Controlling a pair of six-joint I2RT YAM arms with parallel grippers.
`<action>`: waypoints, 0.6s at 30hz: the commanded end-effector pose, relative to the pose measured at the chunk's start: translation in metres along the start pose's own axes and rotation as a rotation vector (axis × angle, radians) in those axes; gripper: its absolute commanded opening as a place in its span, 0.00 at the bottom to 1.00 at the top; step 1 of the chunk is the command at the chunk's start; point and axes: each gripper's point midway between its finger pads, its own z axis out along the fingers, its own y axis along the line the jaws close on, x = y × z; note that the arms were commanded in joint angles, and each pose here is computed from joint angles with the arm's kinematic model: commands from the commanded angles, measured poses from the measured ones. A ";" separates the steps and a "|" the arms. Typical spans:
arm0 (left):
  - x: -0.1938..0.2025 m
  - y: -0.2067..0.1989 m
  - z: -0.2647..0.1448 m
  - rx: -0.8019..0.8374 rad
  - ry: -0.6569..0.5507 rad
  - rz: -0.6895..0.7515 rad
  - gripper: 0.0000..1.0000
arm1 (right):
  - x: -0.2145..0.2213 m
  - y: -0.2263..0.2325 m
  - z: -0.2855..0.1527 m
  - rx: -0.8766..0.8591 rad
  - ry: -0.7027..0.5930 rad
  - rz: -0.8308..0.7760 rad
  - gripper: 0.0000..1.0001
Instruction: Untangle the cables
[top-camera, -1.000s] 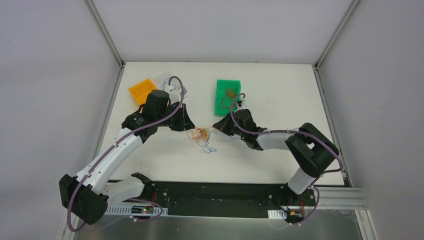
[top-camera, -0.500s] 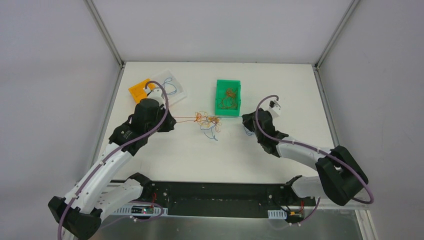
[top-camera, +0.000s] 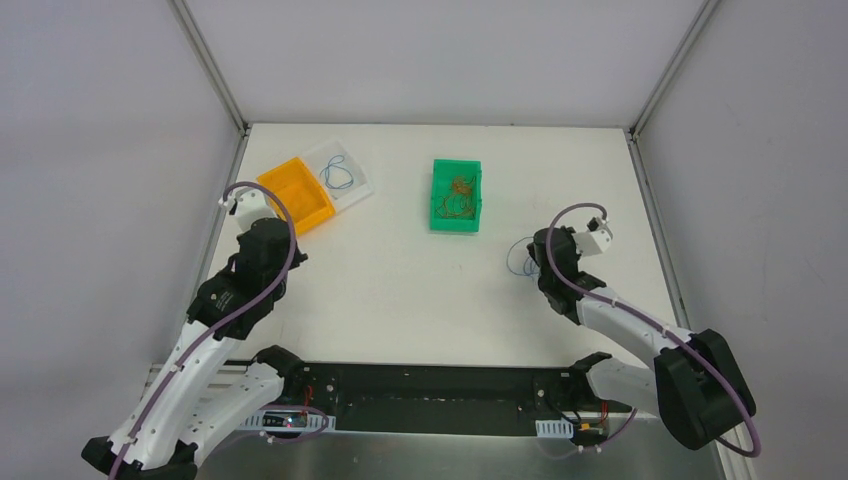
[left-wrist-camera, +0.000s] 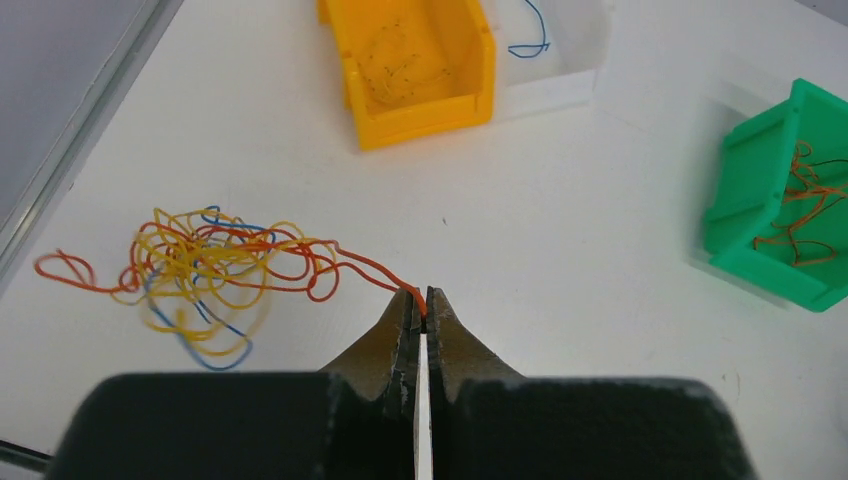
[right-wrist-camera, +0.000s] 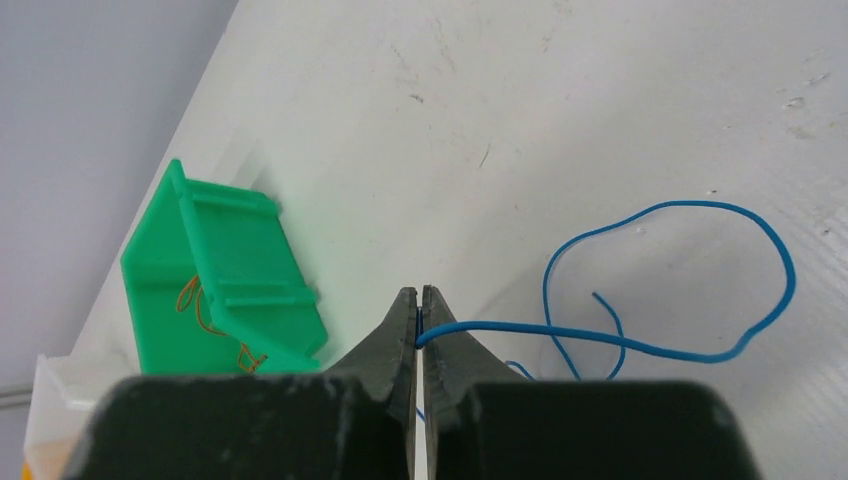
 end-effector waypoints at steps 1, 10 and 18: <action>0.006 0.000 0.005 -0.021 0.022 -0.002 0.00 | 0.013 0.030 -0.007 -0.131 0.108 -0.045 0.00; 0.029 -0.042 0.018 0.124 0.171 0.086 0.00 | 0.093 0.132 -0.085 -0.795 0.544 -0.242 0.00; 0.055 -0.070 0.023 0.237 0.297 0.132 0.00 | 0.106 0.148 -0.128 -0.965 0.567 -0.359 0.00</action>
